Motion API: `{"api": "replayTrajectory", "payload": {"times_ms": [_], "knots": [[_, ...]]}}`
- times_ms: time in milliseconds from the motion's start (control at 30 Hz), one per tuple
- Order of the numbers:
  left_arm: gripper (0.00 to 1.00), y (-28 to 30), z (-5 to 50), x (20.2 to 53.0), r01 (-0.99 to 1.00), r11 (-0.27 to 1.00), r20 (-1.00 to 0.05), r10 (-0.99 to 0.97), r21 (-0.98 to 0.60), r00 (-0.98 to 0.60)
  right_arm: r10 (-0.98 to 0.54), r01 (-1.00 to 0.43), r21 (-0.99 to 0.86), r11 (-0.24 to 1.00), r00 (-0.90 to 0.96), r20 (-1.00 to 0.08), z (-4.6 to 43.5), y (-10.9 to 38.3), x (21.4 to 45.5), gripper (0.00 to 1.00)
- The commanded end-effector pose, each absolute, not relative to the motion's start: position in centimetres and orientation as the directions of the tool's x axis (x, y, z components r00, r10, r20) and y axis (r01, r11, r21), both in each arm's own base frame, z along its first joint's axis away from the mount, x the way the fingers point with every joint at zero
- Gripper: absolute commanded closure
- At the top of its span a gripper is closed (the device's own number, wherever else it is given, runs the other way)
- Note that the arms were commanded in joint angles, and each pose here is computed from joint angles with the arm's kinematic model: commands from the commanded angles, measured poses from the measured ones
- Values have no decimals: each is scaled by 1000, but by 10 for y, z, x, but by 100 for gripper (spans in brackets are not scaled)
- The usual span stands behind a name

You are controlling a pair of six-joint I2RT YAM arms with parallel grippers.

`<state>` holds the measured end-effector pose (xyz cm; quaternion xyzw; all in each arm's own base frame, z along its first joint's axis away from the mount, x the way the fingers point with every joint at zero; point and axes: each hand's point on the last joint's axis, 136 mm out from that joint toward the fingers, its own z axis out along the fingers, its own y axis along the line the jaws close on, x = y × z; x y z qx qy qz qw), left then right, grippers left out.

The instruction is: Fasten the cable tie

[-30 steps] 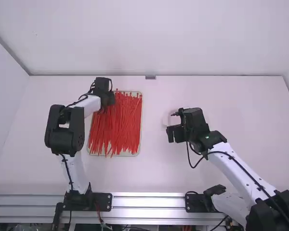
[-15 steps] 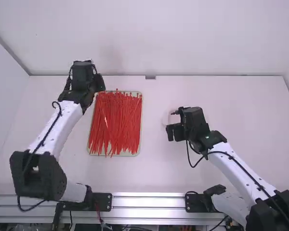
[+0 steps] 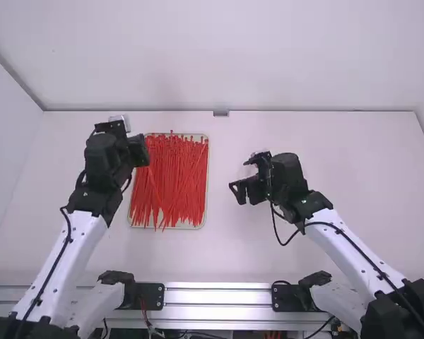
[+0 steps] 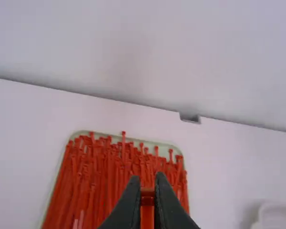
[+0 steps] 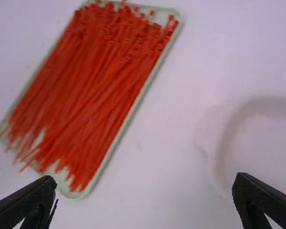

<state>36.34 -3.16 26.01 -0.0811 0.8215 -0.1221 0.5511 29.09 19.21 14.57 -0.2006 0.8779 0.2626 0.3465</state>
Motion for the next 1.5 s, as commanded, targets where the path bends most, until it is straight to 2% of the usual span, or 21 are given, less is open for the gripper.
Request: {"api": "replayTrajectory", "payload": {"times_ms": [0,300,433,533,800,900,1033,1133,1467], "knots": [[98,-51,257,354,79,938,-873,-282,-338,-398,-186,-648,373,664,-627,-757,173,215,280,1],[98,-110,253,342,250,900,-870,-223,-357,-441,-191,-799,438,411,-545,-816,207,249,251,1],[98,-135,261,338,307,866,-869,-243,-395,-432,-194,-830,414,375,-507,-840,214,261,246,1],[98,-146,266,335,341,854,-876,-236,-393,-420,-184,-843,407,352,-488,-853,221,269,243,1],[98,-168,292,320,407,803,-880,-284,-435,-381,-77,-805,445,392,-510,-857,241,273,258,2],[98,-175,305,314,429,780,-877,-315,-457,-362,-51,-803,454,386,-510,-859,247,274,259,10],[98,-181,315,309,459,763,-884,-323,-454,-338,-40,-803,467,369,-516,-856,251,276,258,12],[98,-184,319,310,471,749,-880,-339,-467,-332,-45,-813,470,344,-514,-856,253,277,254,20],[98,-190,317,318,459,722,-851,-385,-518,-356,-67,-830,449,330,-495,-866,252,291,243,28]]}}
